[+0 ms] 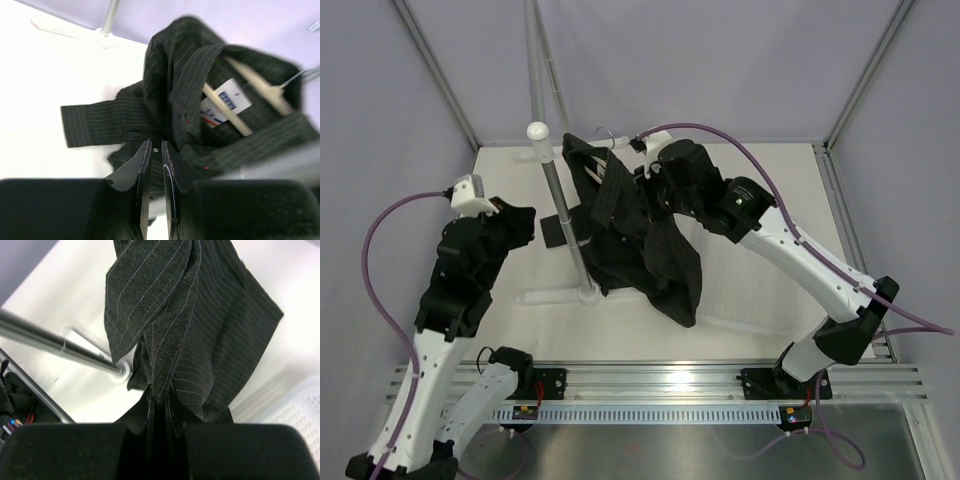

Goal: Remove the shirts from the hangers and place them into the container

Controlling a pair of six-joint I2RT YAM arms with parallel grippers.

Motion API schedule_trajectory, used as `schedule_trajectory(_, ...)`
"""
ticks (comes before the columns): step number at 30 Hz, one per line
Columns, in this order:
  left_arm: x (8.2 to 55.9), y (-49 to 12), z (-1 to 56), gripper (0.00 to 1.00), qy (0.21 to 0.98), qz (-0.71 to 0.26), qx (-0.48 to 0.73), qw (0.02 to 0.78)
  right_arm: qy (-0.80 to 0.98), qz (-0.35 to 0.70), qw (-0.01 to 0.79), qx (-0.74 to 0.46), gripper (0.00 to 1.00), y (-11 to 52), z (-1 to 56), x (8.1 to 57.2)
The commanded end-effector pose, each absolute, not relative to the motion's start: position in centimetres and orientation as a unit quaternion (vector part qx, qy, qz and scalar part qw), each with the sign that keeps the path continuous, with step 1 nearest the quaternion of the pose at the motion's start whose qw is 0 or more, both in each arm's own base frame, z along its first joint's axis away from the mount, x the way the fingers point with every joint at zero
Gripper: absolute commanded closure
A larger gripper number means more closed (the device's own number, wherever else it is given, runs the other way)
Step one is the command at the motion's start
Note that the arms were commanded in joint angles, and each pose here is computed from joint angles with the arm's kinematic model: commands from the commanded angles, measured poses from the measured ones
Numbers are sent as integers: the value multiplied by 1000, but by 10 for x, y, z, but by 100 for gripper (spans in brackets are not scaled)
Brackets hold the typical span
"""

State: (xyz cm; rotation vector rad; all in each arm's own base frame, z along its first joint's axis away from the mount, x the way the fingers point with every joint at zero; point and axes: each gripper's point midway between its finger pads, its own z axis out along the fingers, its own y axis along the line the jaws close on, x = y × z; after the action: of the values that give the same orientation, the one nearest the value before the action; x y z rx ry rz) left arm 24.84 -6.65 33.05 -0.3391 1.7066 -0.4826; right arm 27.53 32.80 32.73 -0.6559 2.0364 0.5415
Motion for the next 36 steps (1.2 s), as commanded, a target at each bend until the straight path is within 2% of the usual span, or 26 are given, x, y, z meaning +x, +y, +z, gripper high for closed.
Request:
schedule_trajectory(1,280,-57,350,84,743,-150,-136,638,764,287,493,-303,100,354,386,291)
schedule_trajectory(3,289,-57,370,85,740,-143,-135,643,750,303,496,-315,100,363,401,295)
schedule_trajectory(11,327,-52,387,80,755,-156,-150,619,746,298,463,-373,100,399,370,330)
schedule_trajectory(16,342,-48,379,73,752,-222,-152,602,739,316,461,-377,100,410,369,339)
schedule_trajectory(27,353,-67,357,73,718,-416,-168,532,709,364,449,-405,100,429,378,332)
schedule_trajectory(32,357,-73,358,70,698,-465,-189,511,708,365,441,-413,100,434,373,334)
schedule_trajectory(36,354,-72,372,71,674,-480,-193,527,712,360,438,-414,100,434,367,336)
